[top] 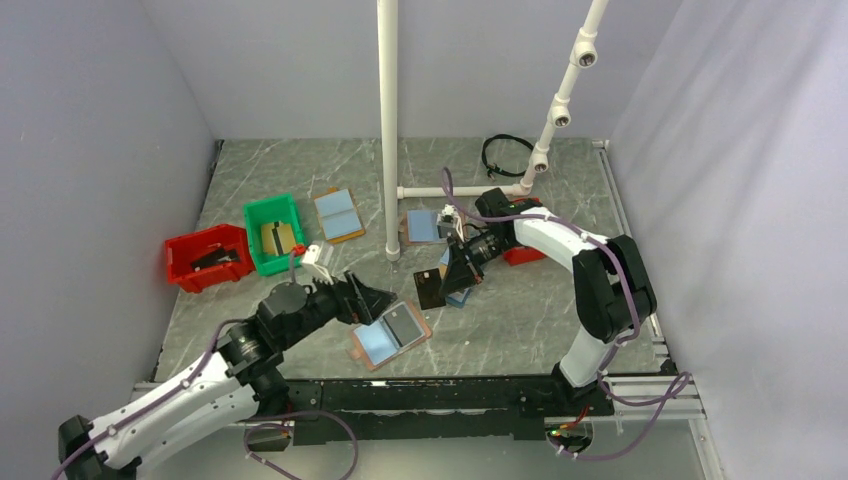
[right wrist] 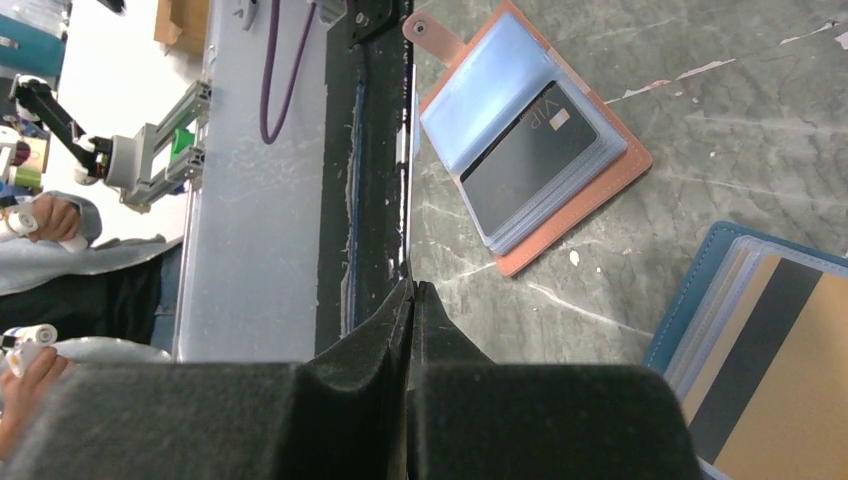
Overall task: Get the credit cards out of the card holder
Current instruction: Place the credit card in the storage box.
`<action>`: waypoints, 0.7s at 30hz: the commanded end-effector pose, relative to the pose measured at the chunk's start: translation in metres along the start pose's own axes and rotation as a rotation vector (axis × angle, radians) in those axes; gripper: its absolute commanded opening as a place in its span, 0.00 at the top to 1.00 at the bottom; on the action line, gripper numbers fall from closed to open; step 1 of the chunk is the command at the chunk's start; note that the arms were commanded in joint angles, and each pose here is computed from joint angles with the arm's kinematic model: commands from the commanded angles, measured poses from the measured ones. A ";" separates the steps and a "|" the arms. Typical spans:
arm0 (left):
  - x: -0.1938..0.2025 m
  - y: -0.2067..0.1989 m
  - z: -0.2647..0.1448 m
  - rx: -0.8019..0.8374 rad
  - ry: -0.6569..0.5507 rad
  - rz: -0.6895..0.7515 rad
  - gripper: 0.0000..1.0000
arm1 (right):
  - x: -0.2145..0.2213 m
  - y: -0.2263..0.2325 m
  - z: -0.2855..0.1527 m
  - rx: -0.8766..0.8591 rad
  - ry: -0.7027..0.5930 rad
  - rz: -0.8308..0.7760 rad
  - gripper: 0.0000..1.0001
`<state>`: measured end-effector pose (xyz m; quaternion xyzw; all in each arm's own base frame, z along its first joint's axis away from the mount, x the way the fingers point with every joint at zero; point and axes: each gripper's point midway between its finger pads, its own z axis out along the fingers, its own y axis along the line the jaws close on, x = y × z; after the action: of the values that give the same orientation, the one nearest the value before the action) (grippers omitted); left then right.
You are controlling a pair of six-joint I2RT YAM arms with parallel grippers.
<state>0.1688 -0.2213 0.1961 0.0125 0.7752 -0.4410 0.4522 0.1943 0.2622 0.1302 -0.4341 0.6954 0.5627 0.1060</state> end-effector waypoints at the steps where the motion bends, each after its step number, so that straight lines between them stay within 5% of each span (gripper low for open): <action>1: -0.008 -0.030 0.017 0.125 0.009 0.044 0.01 | -0.017 0.019 -0.010 -0.044 -0.051 -0.104 1.00; 15: 0.015 -0.042 0.060 0.195 0.112 0.044 0.02 | -0.022 0.026 -0.021 -0.057 -0.083 -0.130 1.00; 21: 0.016 -0.045 0.071 0.218 0.108 0.039 0.12 | -0.022 0.027 -0.021 -0.066 -0.089 -0.128 1.00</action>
<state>0.1825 -0.2904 0.1653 0.0870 0.7877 -0.4743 0.3835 0.1915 0.2501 0.1465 -0.4379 0.6756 0.5806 0.1211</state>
